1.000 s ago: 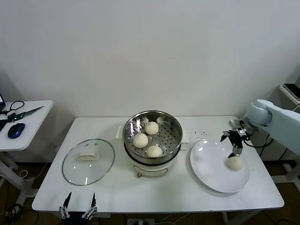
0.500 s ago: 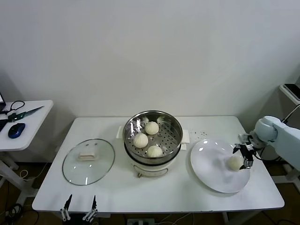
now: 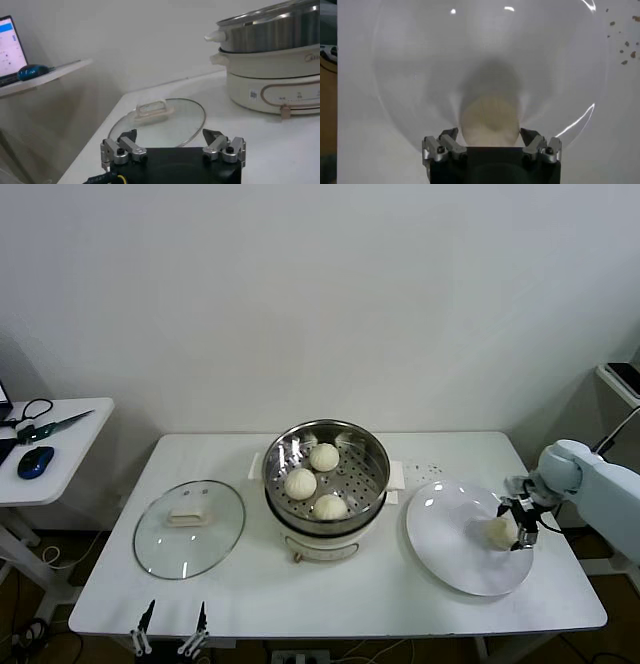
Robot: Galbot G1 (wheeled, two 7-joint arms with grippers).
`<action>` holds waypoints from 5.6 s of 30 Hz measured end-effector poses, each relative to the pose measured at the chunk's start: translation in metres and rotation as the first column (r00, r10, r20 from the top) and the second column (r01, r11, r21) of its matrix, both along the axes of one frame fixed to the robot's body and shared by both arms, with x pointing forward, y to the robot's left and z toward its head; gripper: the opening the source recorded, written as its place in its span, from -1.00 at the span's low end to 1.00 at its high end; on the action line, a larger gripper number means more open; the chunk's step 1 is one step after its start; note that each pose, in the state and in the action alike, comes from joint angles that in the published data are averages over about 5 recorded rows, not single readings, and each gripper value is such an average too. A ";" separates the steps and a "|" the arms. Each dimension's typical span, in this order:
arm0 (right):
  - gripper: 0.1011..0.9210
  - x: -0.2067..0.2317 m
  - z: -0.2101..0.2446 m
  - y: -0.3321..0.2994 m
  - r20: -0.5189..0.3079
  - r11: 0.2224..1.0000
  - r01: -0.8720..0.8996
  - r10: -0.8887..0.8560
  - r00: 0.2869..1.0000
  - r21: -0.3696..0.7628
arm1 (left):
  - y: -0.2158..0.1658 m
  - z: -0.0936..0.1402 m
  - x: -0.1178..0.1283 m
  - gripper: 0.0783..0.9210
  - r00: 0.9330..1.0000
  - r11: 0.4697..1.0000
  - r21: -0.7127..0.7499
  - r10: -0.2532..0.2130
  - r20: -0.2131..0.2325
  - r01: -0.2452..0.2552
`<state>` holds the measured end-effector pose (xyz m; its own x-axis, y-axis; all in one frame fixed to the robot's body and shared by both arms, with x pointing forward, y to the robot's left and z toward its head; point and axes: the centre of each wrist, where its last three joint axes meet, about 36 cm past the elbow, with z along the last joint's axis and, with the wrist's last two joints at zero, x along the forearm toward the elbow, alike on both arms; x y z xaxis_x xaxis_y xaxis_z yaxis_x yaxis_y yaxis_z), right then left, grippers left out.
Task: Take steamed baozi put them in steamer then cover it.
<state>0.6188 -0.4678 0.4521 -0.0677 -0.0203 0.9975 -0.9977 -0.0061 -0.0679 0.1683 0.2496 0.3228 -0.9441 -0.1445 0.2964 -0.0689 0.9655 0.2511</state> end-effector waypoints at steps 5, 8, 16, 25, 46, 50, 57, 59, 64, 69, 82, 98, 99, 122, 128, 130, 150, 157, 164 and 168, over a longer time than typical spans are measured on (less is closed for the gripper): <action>0.51 0.001 -0.001 0.000 -0.003 1.000 0.001 -0.001 1.000 0.002 | -0.001 -0.001 0.000 0.77 1.000 1.000 0.000 -0.004 -0.001 0.004; 0.48 0.002 0.000 -0.001 -0.003 1.000 0.004 -0.004 1.000 0.004 | -0.002 -0.001 0.000 0.77 1.000 1.000 -0.001 -0.005 -0.001 0.005; 0.46 0.005 0.013 0.001 0.009 0.999 0.019 -0.020 1.000 0.028 | -0.003 0.000 0.001 0.77 1.000 1.000 -0.004 -0.009 0.001 0.009; 0.47 0.041 0.084 0.039 0.068 0.993 0.014 -0.022 0.997 0.121 | -0.011 0.002 0.006 0.77 0.999 0.999 -0.021 -0.030 0.018 0.030; 0.48 0.096 0.246 0.223 0.101 0.973 -0.100 0.080 0.992 0.210 | -0.031 0.019 0.025 0.77 0.990 0.992 -0.034 -0.121 0.077 0.124; 0.49 0.098 0.243 0.259 0.090 0.974 -0.124 0.108 0.990 0.192 | -0.038 0.019 0.027 0.77 0.988 0.990 -0.037 -0.134 0.081 0.137; 0.49 0.098 0.220 0.308 0.061 0.973 -0.164 0.156 0.986 0.163 | -0.045 0.020 0.032 0.77 0.985 0.988 -0.039 -0.145 0.092 0.149; 0.49 0.097 0.210 0.315 0.050 0.973 -0.169 0.163 0.985 0.155 | -0.045 0.019 0.033 0.77 0.985 0.988 -0.037 -0.145 0.093 0.149; 0.50 0.097 0.185 0.325 0.026 0.975 -0.178 0.176 0.984 0.137 | -0.043 0.018 0.034 0.77 0.985 0.988 -0.033 -0.146 0.090 0.150; 0.51 0.096 0.162 0.331 0.007 0.975 -0.186 0.187 0.982 0.120 | -0.041 0.017 0.037 0.77 0.985 0.988 -0.028 -0.146 0.090 0.149; 0.72 0.092 0.135 0.343 -0.006 0.972 -0.206 0.208 0.978 0.111 | -0.038 0.015 0.035 0.77 0.986 0.989 -0.020 -0.146 0.081 0.148; 0.76 0.094 0.182 0.320 0.037 0.960 -0.217 0.213 0.976 0.179 | -0.036 0.016 0.032 0.77 0.985 0.988 -0.008 -0.151 0.077 0.152; 0.76 0.094 0.187 0.315 0.046 0.957 -0.218 0.213 0.976 0.193 | -0.035 0.016 0.032 0.77 0.986 0.988 -0.006 -0.151 0.075 0.152; 0.76 0.030 0.103 0.163 0.424 0.567 -0.191 -0.314 0.849 0.801 | -0.008 0.039 0.046 0.77 0.988 0.994 0.030 -0.111 0.107 0.108; 0.76 -0.001 0.066 0.138 0.384 0.431 -0.159 -0.506 0.772 0.888 | -0.007 0.046 0.051 0.77 0.986 0.992 0.052 -0.117 0.118 0.111; 0.76 -0.013 0.056 0.132 0.364 0.393 -0.149 -0.558 0.745 0.907 | -0.006 0.048 0.053 0.77 0.986 0.992 0.064 -0.118 0.121 0.111; 0.76 -0.134 -0.038 0.093 0.148 0.151 -0.035 -0.856 0.496 0.988 | 0.026 0.057 0.071 0.77 0.975 0.700 0.691 -0.219 -0.033 0.181; 0.76 -0.170 -0.068 0.079 0.098 0.115 0.014 -0.905 0.415 0.993 | 0.034 0.041 0.086 0.77 0.963 0.395 0.890 -0.226 -0.147 0.229; 0.76 -0.195 -0.090 0.072 0.082 0.110 0.058 -0.929 0.362 0.992 | 0.041 0.014 0.116 0.77 0.961 0.218 0.949 -0.210 -0.181 0.226; 0.76 -0.204 -0.099 0.069 0.086 0.119 0.078 -0.936 0.342 0.990 | 0.044 -0.001 0.136 0.77 0.958 0.171 0.958 -0.210 -0.194 0.232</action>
<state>0.4145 -0.3993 0.3527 -0.9590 -0.2696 0.0877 -0.2777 0.9555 -0.0995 0.3039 0.2940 0.3213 -0.9879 -0.1118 0.1079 0.1154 -0.0625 0.9914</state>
